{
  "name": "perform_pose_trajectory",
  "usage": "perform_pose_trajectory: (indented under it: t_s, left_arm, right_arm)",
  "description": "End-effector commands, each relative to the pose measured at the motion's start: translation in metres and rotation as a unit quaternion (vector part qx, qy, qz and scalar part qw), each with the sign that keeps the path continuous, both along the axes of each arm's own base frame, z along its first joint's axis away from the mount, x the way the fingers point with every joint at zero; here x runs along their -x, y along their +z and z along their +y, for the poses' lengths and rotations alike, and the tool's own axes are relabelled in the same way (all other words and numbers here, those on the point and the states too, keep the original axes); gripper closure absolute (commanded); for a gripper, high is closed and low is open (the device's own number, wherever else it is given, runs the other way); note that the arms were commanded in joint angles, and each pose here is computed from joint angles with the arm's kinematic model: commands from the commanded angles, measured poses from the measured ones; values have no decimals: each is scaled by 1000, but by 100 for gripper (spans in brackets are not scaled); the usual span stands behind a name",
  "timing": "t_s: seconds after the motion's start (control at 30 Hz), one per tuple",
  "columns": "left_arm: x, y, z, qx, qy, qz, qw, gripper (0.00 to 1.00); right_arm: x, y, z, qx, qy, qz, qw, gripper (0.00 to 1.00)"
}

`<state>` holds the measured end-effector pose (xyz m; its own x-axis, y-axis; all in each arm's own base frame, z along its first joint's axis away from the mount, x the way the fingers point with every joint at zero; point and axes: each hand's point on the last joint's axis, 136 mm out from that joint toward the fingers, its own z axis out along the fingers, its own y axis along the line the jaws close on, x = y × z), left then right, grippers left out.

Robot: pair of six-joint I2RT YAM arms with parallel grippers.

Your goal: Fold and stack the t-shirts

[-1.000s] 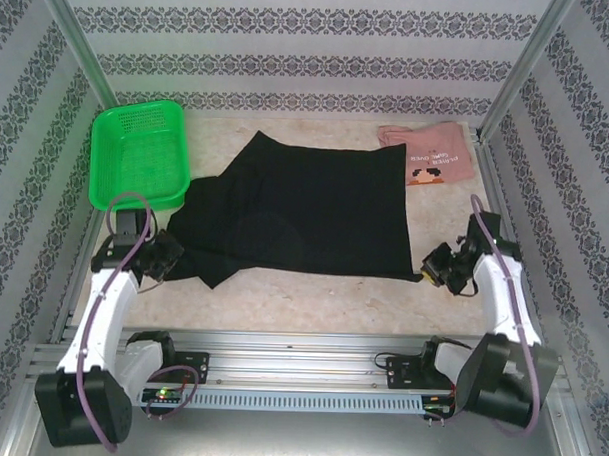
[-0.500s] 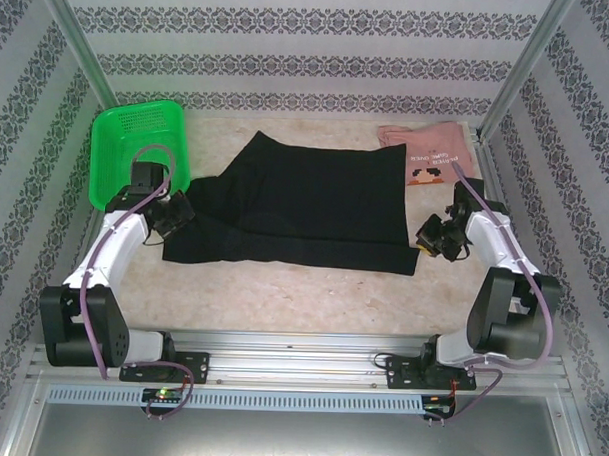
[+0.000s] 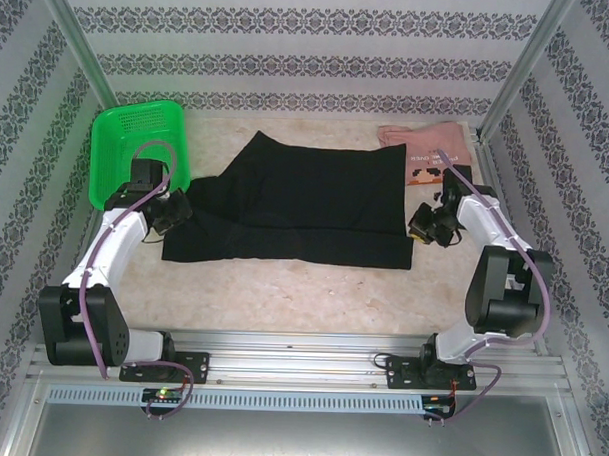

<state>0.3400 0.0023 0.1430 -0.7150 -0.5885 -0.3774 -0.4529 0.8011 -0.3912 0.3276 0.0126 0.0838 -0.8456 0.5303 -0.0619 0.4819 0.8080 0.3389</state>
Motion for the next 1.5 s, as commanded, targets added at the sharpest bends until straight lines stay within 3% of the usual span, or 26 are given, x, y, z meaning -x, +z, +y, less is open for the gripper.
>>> perform_pose_trajectory:
  t_s: [0.0, 0.4, 0.8, 1.13, 1.47]
  left_arm:
    - [0, 11, 5, -26, -5, -7, 1000, 100]
    - [-34, 25, 0, -48, -69, -8, 996, 100]
    - [-50, 1, -8, -54, -103, 27, 993, 100]
    - [-23, 4, -5, -58, -92, 36, 993, 100]
    - [44, 50, -1, -57, -53, 1, 997, 100]
  right_arm:
    - [-6, -5, -1, 14, 13, 7, 1000, 100]
    - [-21, -27, 5, 20, 36, 28, 999, 100]
    - [-31, -42, 16, 32, 59, 44, 997, 100]
    - [-32, -23, 7, 65, 70, 31, 995, 100]
    - [6, 36, -11, 83, 63, -8, 995, 100]
